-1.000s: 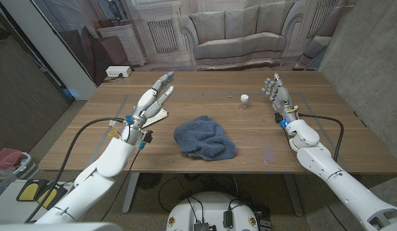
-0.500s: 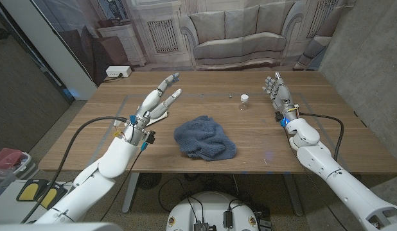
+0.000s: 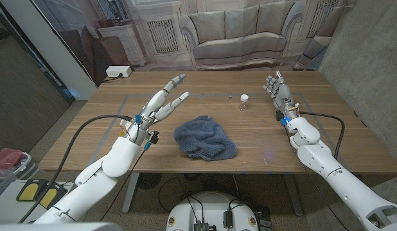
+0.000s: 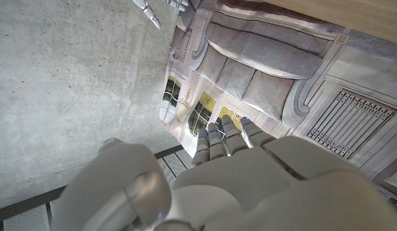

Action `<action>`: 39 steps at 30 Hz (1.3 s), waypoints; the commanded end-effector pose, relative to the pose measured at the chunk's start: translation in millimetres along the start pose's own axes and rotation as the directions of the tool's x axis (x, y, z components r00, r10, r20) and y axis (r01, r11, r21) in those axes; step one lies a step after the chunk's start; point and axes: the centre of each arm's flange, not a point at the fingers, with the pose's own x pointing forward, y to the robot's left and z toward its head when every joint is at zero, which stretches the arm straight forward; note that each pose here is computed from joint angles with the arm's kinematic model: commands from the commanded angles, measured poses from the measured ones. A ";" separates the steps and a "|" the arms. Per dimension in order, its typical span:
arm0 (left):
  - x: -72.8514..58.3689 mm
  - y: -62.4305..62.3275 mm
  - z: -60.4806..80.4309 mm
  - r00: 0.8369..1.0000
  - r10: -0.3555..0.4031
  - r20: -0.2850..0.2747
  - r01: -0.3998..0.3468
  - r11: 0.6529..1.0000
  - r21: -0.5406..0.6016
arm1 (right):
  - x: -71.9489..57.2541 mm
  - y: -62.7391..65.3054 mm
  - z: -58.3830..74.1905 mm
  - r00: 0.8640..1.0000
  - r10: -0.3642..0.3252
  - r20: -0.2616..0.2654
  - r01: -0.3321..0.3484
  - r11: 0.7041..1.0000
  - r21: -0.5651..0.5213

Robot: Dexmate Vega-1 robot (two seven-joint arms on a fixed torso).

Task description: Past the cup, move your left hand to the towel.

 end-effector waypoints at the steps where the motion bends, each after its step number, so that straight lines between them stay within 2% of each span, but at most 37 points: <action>1: 7.3 -11.3 7.3 1.000 -0.018 -0.004 0.018 0.994 0.107 | 2.5 -2.9 -3.1 1.000 -0.010 -0.009 0.010 1.000 0.005; 15: 9.7 -21.9 15.7 1.000 0.007 0.020 -0.012 0.963 0.268 | -2.4 -6.0 -0.4 1.000 -0.022 -0.002 0.022 1.000 0.002; 20: 7.3 -24.6 22.5 1.000 0.028 0.015 -0.031 0.930 0.366 | -3.8 -6.4 0.2 1.000 -0.023 0.000 0.023 1.000 0.002; 26: 4.2 -27.4 31.4 0.999 0.050 -0.002 -0.042 0.873 0.486 | -3.5 -5.5 1.3 1.000 -0.017 0.005 0.017 1.000 0.001; 39: -0.6 -27.0 38.6 0.999 0.041 -0.014 -0.027 0.845 0.534 | -4.2 -2.6 1.0 1.000 -0.013 0.006 0.013 1.000 0.006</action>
